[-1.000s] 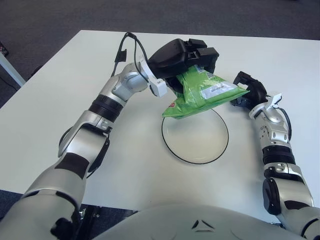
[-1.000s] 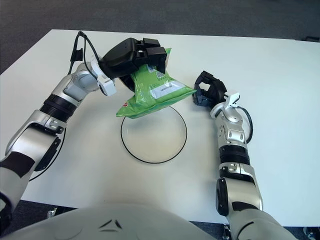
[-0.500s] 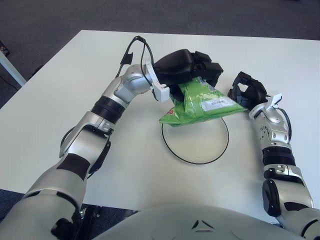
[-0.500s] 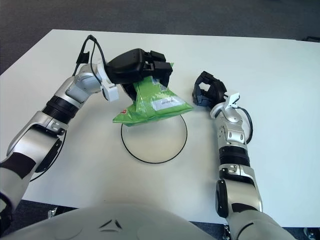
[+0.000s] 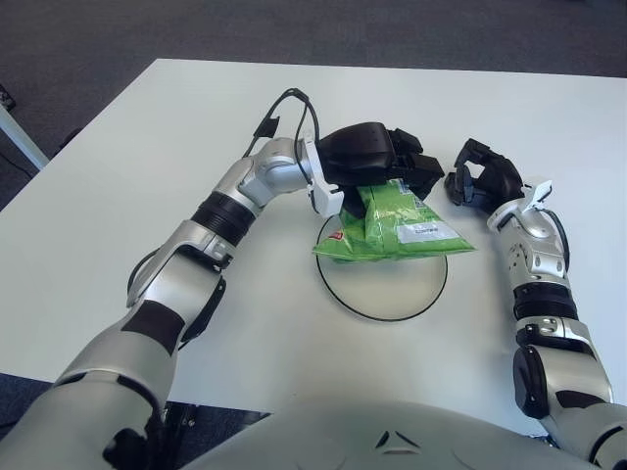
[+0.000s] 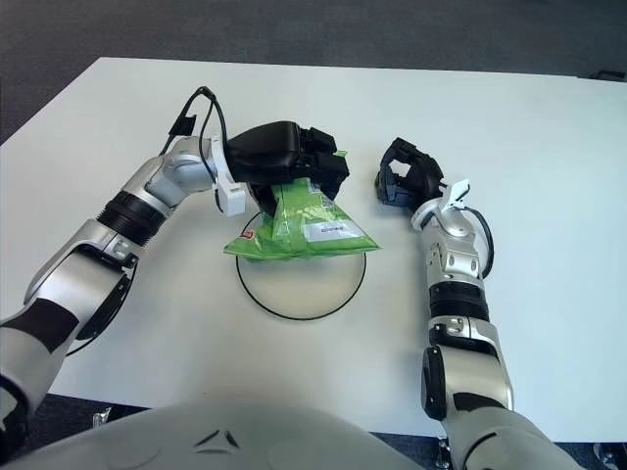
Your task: Put the snack into the plate.
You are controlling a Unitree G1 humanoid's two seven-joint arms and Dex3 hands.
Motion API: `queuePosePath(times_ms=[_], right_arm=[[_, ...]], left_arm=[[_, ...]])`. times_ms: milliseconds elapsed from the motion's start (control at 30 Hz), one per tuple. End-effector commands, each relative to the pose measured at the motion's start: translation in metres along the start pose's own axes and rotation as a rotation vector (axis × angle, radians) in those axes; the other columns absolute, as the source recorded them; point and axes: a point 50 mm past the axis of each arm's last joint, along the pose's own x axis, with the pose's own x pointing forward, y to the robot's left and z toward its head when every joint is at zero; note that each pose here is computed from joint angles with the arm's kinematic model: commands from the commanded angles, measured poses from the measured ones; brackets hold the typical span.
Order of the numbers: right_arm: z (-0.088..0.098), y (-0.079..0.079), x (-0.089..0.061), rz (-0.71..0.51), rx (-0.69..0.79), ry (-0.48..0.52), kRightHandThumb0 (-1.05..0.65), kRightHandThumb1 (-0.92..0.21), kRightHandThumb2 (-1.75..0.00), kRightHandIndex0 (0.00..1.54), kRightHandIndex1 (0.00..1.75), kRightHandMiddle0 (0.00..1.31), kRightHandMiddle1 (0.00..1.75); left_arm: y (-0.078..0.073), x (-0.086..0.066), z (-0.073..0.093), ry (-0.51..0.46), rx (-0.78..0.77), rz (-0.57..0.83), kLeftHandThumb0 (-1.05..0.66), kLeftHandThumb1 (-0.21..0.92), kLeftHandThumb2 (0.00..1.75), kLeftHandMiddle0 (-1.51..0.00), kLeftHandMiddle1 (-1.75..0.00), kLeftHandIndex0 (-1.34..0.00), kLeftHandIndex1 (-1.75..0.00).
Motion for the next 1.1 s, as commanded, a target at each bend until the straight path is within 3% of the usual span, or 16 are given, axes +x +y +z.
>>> queuePosePath(times_ms=[0, 233, 500, 600, 1067], right_arm=[[-0.031, -0.001, -0.010, -0.006, 0.028, 0.139, -0.48, -0.34, -1.29, 1.20, 1.75, 0.60, 1.75], [-0.034, -0.002, -0.010, -0.010, -0.009, 0.139, -0.48, -0.34, -1.29, 1.19, 1.75, 0.60, 1.75], [-0.030, 0.003, -0.011, -0.001, -0.070, 0.117, -0.48, -0.32, -1.31, 1.28, 1.75, 0.61, 1.75], [-0.027, 0.006, -0.013, 0.002, -0.095, 0.105, -0.48, -0.34, -1.30, 1.29, 1.75, 0.60, 1.75], [-0.030, 0.006, -0.014, 0.017, -0.042, 0.126, -0.47, -0.36, -1.27, 1.30, 1.75, 0.58, 1.75]], left_arm=[[-0.020, -0.002, 0.000, 0.021, -0.020, -0.044, 0.00, -0.02, 1.67, -0.90, -1.65, -0.63, -1.75], [-0.025, 0.007, 0.005, 0.003, 0.110, -0.092, 0.00, -0.03, 1.70, -0.88, -1.72, -0.63, -1.75], [-0.037, 0.009, 0.006, 0.018, 0.131, -0.144, 0.00, -0.04, 1.72, -0.89, -1.73, -0.64, -1.75], [-0.050, 0.009, 0.007, 0.030, 0.106, -0.165, 0.00, -0.04, 1.73, -0.89, -1.74, -0.64, -1.75], [-0.062, 0.003, 0.007, 0.023, 0.029, -0.125, -0.01, 0.04, 1.62, -0.84, -1.73, -0.60, -1.69]])
